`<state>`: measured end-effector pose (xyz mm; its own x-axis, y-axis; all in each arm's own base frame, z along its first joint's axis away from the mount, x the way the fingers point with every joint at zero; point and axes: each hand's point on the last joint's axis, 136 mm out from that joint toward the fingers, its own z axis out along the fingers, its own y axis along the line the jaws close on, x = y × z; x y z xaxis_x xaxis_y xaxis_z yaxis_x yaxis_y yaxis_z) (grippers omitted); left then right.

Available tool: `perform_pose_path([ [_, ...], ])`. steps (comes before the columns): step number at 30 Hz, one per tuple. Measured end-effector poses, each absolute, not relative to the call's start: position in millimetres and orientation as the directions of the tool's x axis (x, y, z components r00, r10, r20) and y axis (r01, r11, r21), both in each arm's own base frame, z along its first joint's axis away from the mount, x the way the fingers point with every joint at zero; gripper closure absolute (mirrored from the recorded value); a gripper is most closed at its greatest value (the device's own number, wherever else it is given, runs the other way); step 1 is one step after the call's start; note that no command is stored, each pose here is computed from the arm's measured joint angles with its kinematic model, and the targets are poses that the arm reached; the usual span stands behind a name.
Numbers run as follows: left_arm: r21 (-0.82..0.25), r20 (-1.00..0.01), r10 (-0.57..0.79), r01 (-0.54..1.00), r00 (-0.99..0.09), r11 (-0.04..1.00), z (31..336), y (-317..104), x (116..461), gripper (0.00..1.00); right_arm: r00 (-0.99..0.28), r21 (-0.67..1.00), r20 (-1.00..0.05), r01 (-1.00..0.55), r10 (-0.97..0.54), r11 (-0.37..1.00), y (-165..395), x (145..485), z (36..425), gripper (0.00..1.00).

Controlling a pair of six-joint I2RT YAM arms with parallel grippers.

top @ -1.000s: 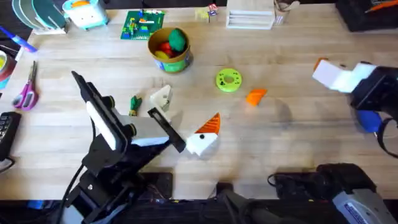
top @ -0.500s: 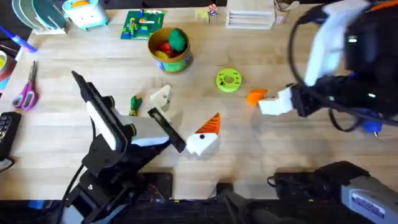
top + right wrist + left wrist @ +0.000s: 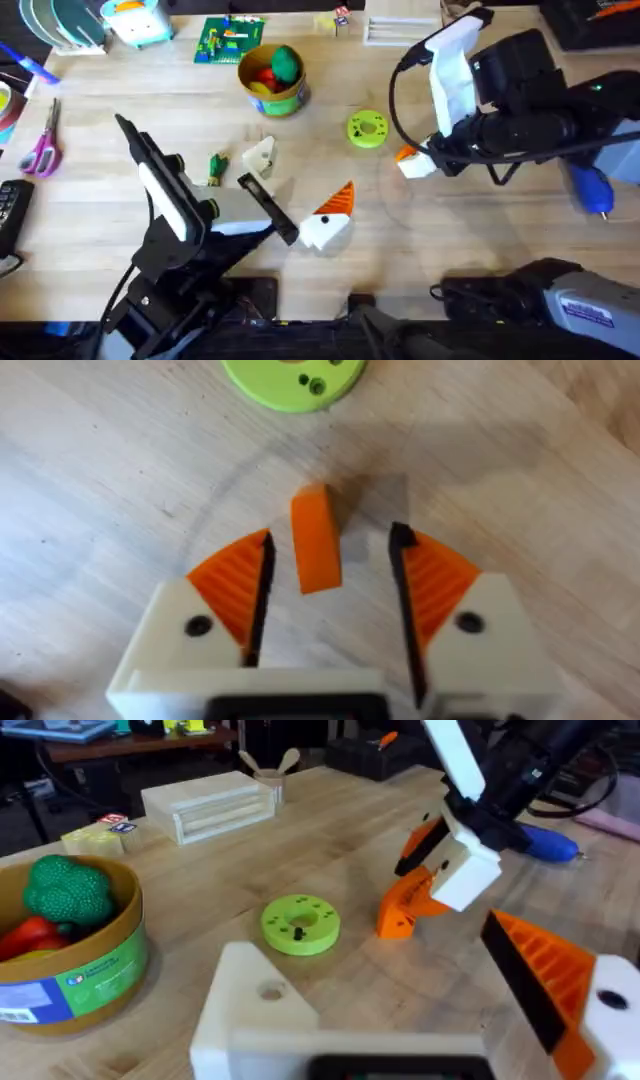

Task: Pick up the gripper from the table and insert it into the empty holder that is missing its gripper. Then pick up a screw, insert it into the mounting hole, and use the screwdriver to tighten it. Finally, clean up the table by picking up the vegetable and placing it into the bucket.

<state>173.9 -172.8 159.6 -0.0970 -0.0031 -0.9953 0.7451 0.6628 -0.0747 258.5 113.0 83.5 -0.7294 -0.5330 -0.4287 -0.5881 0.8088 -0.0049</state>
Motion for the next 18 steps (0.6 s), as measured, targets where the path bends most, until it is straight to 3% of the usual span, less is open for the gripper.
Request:
perform_pose_path([
  [1,-0.074,-0.995,-0.003,0.745,-0.097,0.663,159.5,-172.9,173.9,0.009,-0.719,-0.017,-0.442,-0.590,-0.535,0.807,113.4,262.4,85.3,0.563],
  [3,-0.075,-0.995,-0.003,0.745,-0.097,0.663,159.6,-172.8,173.9,0.008,-0.719,-0.021,-0.441,-0.591,-0.538,0.807,112.7,262.5,85.1,0.827],
  [5,-0.075,-0.995,-0.003,0.745,-0.097,0.663,159.6,-172.8,173.9,0.008,-0.718,-0.025,-0.441,-0.589,-0.538,0.807,112.2,263.1,85.2,0.974],
  [14,-0.075,-0.995,-0.003,0.745,-0.097,0.663,159.6,-172.8,173.9,0.008,-0.742,-0.011,-0.429,-0.566,-0.515,0.824,108.7,255.2,104.5,0.990],
  [18,-0.075,-0.995,-0.003,0.745,-0.097,0.663,159.6,-172.8,173.9,0.009,-0.703,-0.010,-0.569,-0.513,-0.427,0.859,113.0,267.5,163.7,0.992],
])
